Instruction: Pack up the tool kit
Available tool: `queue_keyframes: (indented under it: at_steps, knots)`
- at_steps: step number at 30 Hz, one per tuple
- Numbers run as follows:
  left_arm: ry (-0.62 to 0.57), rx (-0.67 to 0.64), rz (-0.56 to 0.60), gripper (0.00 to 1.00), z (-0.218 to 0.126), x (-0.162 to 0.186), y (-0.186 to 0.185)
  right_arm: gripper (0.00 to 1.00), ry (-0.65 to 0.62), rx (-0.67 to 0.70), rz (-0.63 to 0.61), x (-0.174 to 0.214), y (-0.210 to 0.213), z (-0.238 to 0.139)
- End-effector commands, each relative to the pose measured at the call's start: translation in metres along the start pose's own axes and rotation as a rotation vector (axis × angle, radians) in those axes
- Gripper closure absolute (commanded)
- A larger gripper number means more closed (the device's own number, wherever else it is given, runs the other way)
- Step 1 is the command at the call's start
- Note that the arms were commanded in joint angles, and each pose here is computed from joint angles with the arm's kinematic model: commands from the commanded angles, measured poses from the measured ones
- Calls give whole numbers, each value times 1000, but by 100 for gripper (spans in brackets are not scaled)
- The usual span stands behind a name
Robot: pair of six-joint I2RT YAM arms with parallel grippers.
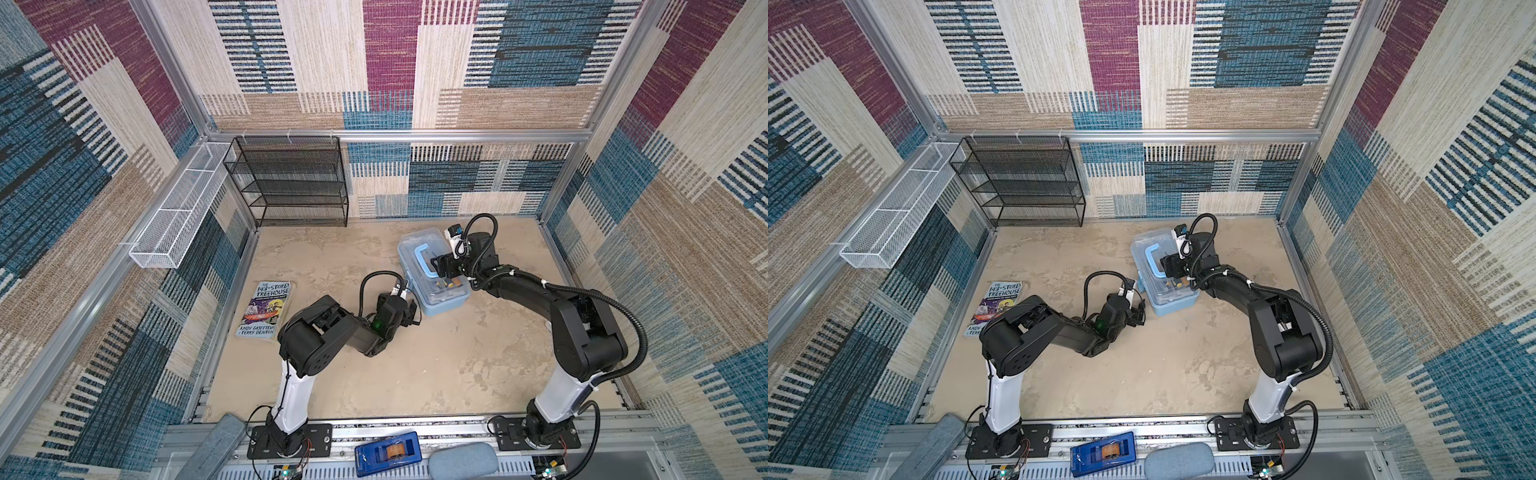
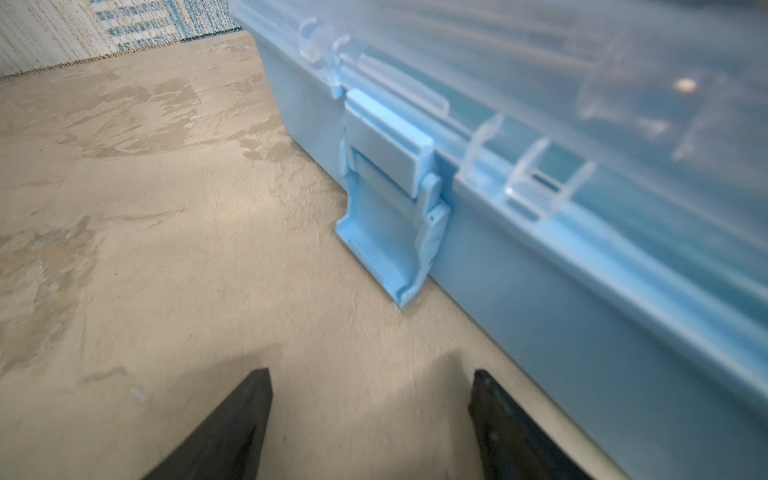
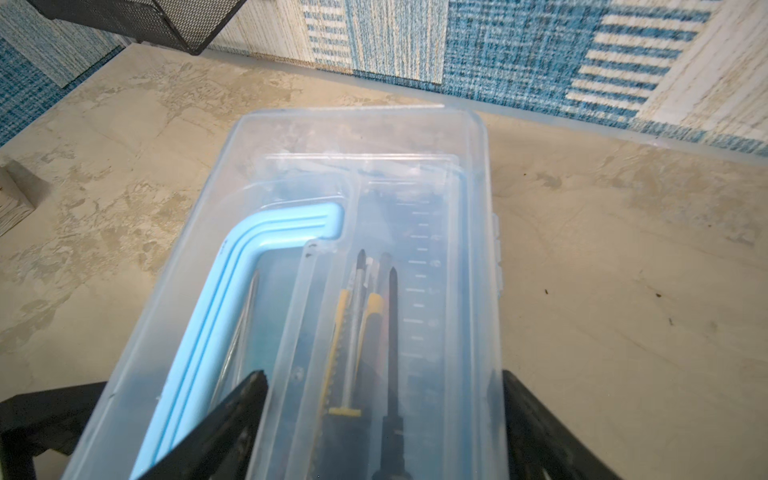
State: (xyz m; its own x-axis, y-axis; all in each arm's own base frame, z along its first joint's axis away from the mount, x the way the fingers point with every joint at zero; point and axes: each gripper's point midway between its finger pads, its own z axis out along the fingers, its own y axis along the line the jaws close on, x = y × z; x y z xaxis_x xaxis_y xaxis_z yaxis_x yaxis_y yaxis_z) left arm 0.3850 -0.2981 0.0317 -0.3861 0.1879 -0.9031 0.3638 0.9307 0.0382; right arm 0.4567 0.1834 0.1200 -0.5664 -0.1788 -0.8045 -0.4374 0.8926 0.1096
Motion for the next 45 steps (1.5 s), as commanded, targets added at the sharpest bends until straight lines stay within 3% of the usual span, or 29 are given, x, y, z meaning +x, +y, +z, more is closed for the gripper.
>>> queue_keyframes:
  at_steps: [1,13,24,32,37,45]
  knots:
    - [-70,-21,1,21,-4,-12,0,22,416,-12,7,116,9,-17]
    - [-123,-18,-25,21,-23,-9,1,24,435,-8,55,137,23,-42]
    - [-133,44,-46,21,-42,20,-12,23,439,-5,112,134,39,-46]
    - [-137,31,-3,22,-44,21,-17,25,437,-15,106,145,53,-53]
    - [-136,-51,10,22,-42,21,-5,24,441,7,123,157,50,-63]
    - [-177,-44,5,23,-41,14,-7,26,441,-19,143,169,57,-73]
